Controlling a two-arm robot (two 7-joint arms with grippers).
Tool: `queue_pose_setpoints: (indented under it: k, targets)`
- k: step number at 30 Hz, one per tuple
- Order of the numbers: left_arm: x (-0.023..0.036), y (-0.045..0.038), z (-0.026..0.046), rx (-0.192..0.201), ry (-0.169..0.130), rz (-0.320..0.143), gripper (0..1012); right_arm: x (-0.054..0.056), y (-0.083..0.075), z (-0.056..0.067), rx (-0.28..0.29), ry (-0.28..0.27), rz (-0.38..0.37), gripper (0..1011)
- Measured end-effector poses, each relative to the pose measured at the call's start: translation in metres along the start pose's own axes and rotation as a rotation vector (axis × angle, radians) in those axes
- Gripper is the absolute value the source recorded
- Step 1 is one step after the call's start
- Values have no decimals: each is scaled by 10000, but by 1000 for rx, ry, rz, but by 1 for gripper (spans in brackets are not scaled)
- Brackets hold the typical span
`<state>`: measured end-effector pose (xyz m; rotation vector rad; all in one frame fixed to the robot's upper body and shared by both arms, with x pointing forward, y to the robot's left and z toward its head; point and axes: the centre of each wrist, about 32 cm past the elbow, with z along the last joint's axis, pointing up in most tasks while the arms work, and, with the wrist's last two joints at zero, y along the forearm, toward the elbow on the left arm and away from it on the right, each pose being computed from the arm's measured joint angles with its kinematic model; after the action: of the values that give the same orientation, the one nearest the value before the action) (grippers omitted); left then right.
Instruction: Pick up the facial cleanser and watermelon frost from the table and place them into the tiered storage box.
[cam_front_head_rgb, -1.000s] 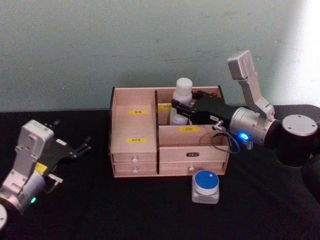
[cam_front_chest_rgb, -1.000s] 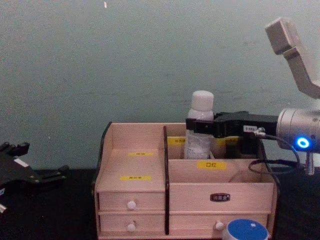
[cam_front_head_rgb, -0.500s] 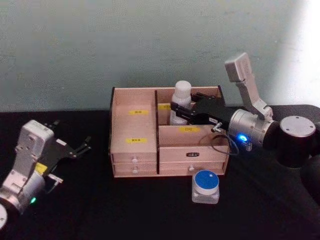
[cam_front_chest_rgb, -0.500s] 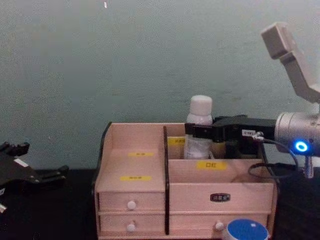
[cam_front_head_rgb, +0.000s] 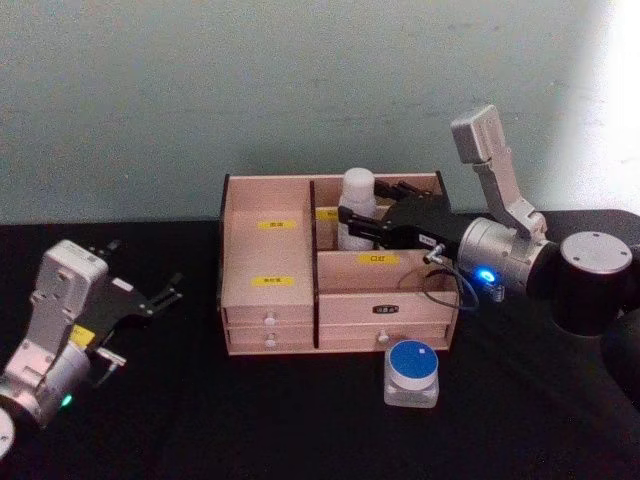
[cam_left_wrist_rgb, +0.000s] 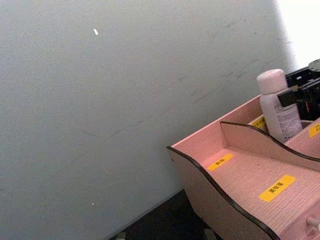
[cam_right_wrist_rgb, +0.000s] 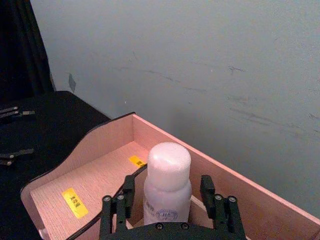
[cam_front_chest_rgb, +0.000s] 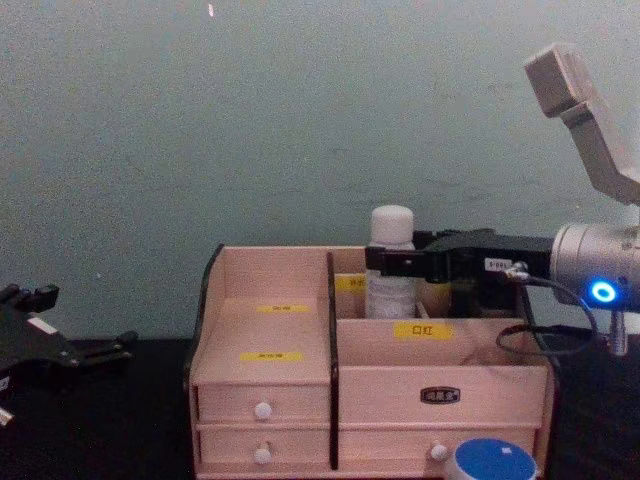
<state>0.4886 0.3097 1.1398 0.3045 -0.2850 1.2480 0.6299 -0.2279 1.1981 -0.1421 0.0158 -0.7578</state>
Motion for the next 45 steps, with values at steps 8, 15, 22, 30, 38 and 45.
queue_pose_setpoints:
  k: [8,15,22,30,38,45]
  targets:
    - [0,0,0,0,0,0,1001,0,-1,-3,0,2,0,1000]
    - [0,0,0,0,0,0,1001,0,-2,-3,0,3,0,1000]
    - [0,0,0,0,0,0,1001,-6,-33,10,13,2,0,1000]
    - [0,0,0,0,0,0,1001,-45,-196,102,59,-15,-3,1000]
    - [0,0,0,0,0,0,1001,-121,-490,190,90,-31,12,1000]
    - [0,0,0,0,0,0,1001,-239,-894,122,60,-30,40,1000]
